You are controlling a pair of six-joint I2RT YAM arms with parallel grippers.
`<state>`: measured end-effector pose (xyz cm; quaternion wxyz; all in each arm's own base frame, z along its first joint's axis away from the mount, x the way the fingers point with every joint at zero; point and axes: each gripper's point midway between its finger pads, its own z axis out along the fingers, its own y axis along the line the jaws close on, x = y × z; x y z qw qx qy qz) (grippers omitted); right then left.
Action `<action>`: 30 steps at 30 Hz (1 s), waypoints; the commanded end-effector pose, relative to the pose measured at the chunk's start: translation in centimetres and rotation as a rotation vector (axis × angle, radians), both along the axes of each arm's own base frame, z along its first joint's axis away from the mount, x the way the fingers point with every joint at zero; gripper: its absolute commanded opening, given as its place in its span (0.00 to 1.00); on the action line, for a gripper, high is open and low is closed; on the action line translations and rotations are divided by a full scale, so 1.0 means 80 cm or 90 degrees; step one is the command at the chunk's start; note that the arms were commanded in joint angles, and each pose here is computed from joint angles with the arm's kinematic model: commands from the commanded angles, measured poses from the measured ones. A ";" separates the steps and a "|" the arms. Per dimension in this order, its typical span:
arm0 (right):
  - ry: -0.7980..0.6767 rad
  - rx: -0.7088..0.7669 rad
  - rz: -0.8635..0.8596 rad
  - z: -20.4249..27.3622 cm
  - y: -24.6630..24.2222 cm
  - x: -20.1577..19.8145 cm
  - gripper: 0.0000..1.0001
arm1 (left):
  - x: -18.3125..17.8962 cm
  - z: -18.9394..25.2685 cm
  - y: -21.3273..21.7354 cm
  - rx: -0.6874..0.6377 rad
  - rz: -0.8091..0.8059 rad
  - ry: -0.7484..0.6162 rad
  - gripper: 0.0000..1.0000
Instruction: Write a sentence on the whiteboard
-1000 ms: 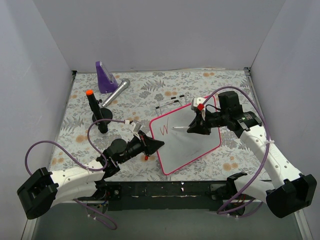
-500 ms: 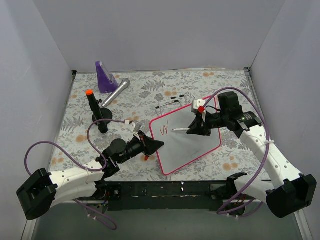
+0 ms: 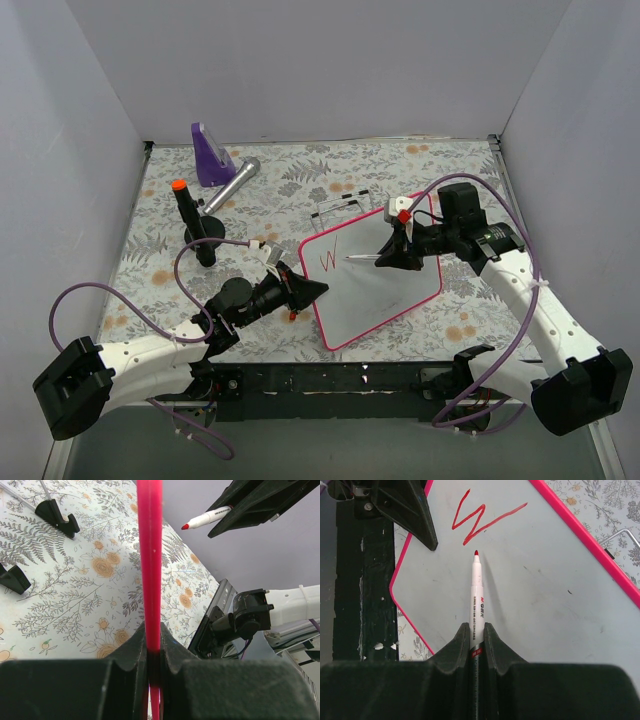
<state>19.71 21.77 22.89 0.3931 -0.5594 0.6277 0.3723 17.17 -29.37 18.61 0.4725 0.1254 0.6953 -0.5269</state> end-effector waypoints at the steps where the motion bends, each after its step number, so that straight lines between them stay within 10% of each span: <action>1: -0.008 0.019 0.006 0.012 0.005 0.004 0.01 | -0.004 0.042 -0.004 -0.047 -0.015 -0.054 0.00; 30: -0.013 0.010 0.007 0.004 0.001 0.002 0.01 | -0.005 0.043 -0.003 -0.051 -0.014 -0.053 0.00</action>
